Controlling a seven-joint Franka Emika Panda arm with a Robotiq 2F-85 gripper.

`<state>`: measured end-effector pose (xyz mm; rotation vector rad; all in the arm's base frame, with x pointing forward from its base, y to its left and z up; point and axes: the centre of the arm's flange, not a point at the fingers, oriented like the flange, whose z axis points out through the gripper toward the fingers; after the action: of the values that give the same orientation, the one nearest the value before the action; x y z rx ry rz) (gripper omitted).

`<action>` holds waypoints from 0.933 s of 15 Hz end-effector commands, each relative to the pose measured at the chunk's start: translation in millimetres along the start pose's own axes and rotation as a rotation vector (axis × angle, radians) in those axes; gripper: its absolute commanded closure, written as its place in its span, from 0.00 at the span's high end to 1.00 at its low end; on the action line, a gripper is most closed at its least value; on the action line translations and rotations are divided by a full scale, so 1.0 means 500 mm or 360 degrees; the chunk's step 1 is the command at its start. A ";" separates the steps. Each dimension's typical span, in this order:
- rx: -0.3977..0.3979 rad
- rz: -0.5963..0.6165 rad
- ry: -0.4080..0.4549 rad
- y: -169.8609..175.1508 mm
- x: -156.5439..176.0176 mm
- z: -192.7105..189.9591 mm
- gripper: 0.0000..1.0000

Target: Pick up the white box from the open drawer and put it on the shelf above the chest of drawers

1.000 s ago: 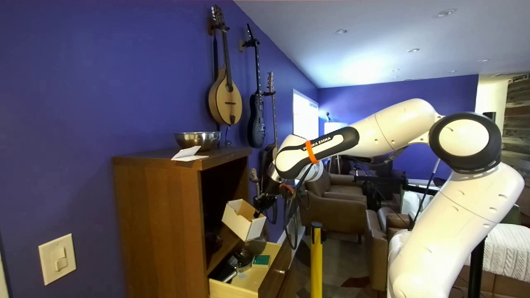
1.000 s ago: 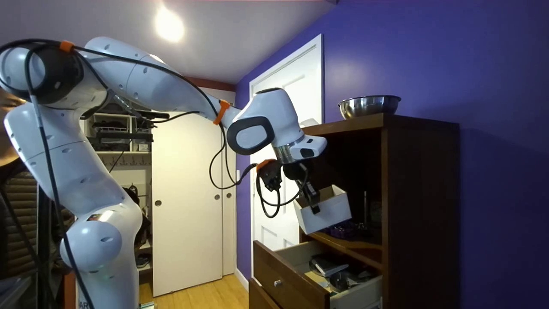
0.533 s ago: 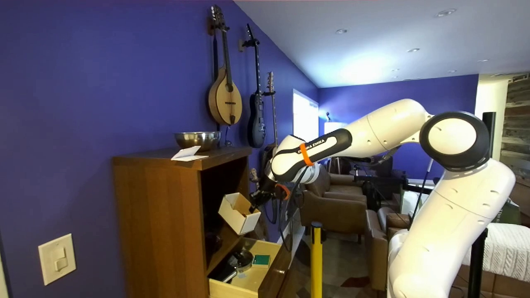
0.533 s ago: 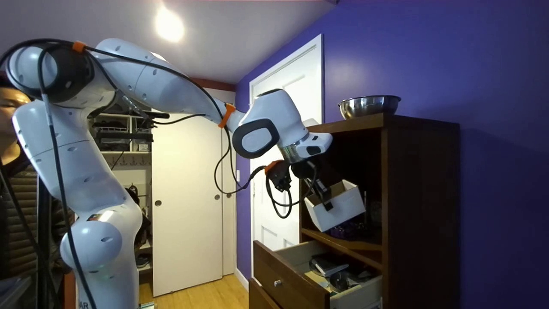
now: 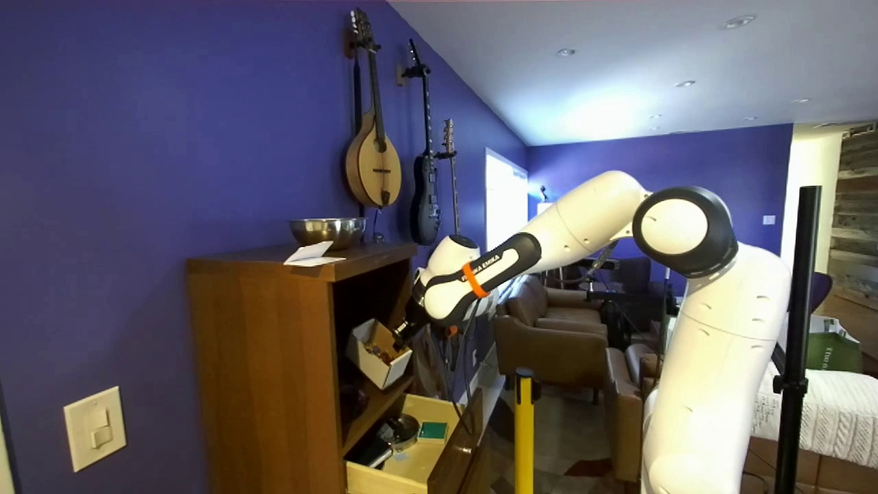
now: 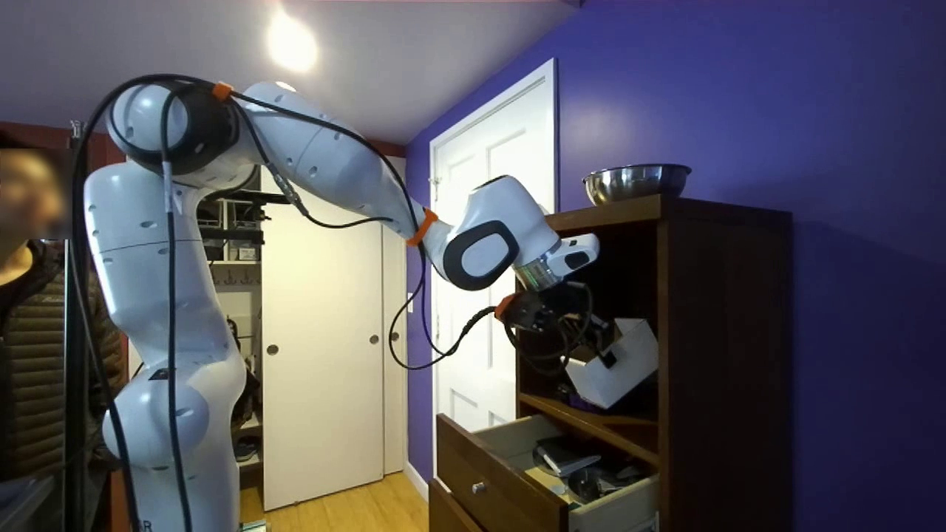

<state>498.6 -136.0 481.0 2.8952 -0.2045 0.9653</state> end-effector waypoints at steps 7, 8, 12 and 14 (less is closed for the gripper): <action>-0.0089 -0.0055 -0.0025 0.012 0.053 0.049 0.43; -0.0082 -0.0045 -0.0011 0.013 0.056 0.044 0.51; -0.0062 0.0083 0.0038 0.037 0.037 -0.014 0.77; 0.0032 0.0062 -0.0090 0.069 -0.018 -0.067 0.92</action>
<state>520.6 -156.4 489.7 2.8512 -0.2533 0.9715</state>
